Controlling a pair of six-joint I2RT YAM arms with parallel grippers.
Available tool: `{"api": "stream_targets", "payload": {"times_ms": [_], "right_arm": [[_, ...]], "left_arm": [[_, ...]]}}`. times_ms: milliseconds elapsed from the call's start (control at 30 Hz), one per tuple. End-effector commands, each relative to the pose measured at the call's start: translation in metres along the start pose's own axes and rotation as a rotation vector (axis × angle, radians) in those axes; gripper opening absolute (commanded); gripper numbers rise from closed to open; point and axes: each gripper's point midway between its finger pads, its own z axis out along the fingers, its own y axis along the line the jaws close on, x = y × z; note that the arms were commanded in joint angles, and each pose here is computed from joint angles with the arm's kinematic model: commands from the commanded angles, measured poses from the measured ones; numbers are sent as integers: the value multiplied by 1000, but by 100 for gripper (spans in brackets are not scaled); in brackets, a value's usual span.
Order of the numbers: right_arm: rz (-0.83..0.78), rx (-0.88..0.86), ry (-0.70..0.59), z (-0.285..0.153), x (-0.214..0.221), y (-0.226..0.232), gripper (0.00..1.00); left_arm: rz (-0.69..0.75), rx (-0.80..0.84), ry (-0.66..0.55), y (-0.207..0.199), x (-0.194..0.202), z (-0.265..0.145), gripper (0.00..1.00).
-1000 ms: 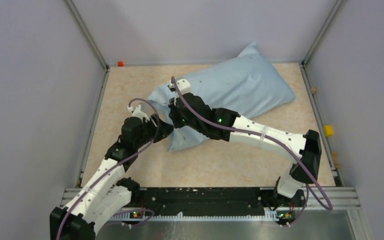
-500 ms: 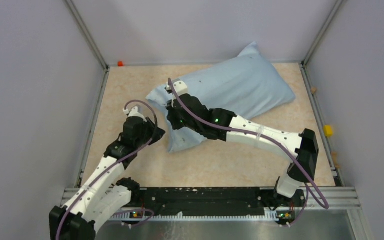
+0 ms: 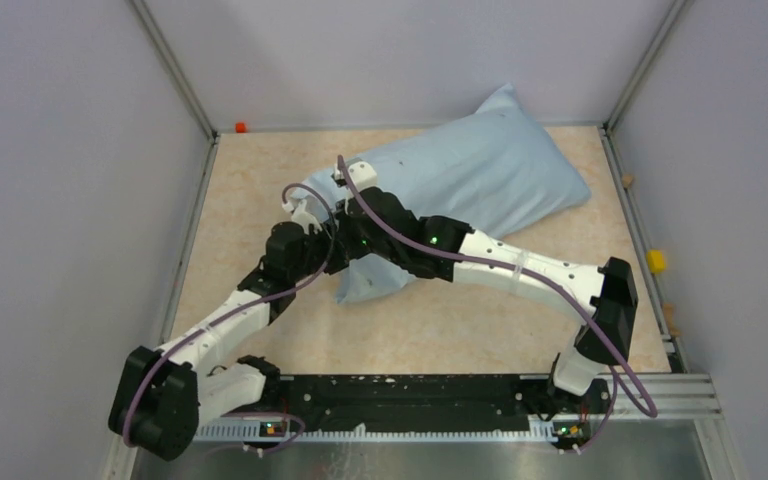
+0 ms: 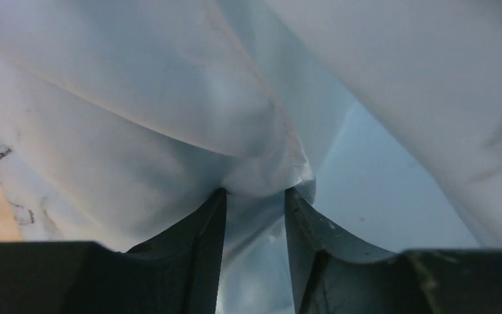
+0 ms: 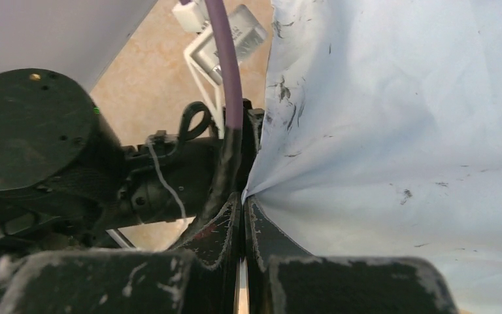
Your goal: Put the pillow into the pillowcase
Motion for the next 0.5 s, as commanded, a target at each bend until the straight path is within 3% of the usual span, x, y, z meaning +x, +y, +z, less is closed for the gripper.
{"api": "stream_targets", "payload": {"times_ms": [0,167,467], "right_arm": [[42,-32,-42,-9,-17,5,0],[41,-29,-40,-8,-16,4,0],[37,-37,-37,-5,-14,6,0]], "left_arm": [[7,87,54,-10,18,15,47],[-32,32,94,12,38,11,59],[23,-133,26,26,32,-41,79]]}}
